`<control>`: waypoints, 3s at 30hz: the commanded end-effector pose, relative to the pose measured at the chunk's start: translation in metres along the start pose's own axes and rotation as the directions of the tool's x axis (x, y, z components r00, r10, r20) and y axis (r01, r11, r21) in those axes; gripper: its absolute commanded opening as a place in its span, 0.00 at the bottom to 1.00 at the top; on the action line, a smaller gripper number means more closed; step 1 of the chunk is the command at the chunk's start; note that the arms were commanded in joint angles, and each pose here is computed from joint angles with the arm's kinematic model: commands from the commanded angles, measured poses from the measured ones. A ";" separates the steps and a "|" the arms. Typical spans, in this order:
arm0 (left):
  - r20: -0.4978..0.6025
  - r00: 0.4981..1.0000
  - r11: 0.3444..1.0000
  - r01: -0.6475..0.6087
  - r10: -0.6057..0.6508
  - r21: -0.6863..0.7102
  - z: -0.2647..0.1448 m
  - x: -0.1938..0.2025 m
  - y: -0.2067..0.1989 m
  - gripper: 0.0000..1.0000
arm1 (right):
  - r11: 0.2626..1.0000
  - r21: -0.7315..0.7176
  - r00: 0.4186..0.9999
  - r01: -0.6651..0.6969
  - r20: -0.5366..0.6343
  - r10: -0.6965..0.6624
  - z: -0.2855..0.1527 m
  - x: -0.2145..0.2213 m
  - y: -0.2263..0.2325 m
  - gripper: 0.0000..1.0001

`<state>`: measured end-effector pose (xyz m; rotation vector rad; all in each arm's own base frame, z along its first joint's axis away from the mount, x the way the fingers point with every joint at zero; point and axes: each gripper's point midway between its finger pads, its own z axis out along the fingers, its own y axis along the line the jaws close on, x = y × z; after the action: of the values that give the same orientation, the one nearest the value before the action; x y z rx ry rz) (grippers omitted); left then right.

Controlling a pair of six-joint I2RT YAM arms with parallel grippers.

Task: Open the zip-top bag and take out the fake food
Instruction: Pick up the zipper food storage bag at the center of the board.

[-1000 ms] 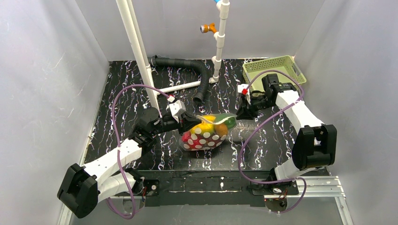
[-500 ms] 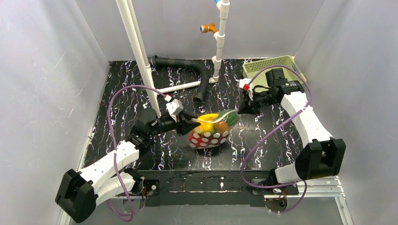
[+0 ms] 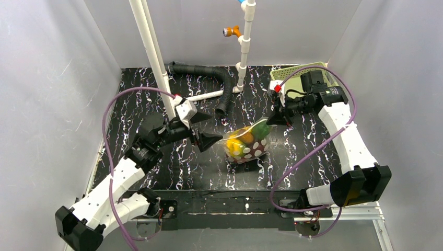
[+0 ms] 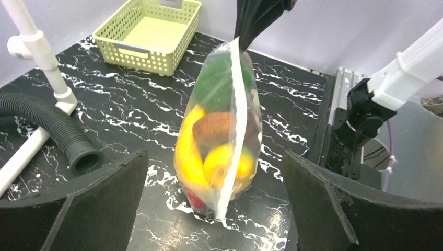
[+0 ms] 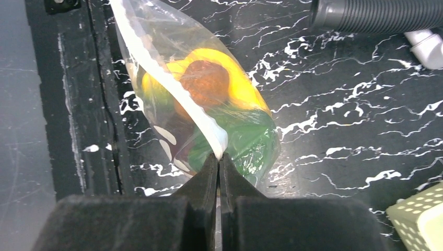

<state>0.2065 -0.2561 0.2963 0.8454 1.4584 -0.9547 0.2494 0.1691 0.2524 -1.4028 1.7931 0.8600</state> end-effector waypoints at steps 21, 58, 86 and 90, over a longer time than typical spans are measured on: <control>-0.336 0.899 0.960 -0.258 0.281 0.112 0.122 0.043 -0.013 0.59 | 0.986 -0.105 0.987 -0.128 0.083 0.137 0.012 -0.020 0.024 0.01; -0.225 0.974 0.988 0.007 0.028 0.154 0.099 0.039 -0.020 0.00 | 0.985 -0.165 0.922 0.043 0.387 0.024 0.010 -0.004 0.032 0.83; -0.171 0.974 0.948 0.188 -0.147 0.255 0.092 0.021 -0.038 0.42 | 0.974 -0.221 0.920 -0.050 0.370 0.131 0.013 -0.008 0.044 0.01; -0.120 0.979 0.929 0.195 -0.165 0.314 0.088 0.002 -0.043 0.91 | 0.973 -0.224 0.926 -0.047 0.356 0.127 0.018 -0.003 0.049 0.01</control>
<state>0.2197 -0.3570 0.2485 1.0216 1.6563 -1.1995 0.2098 0.1916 0.2461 -1.1761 1.5434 1.3062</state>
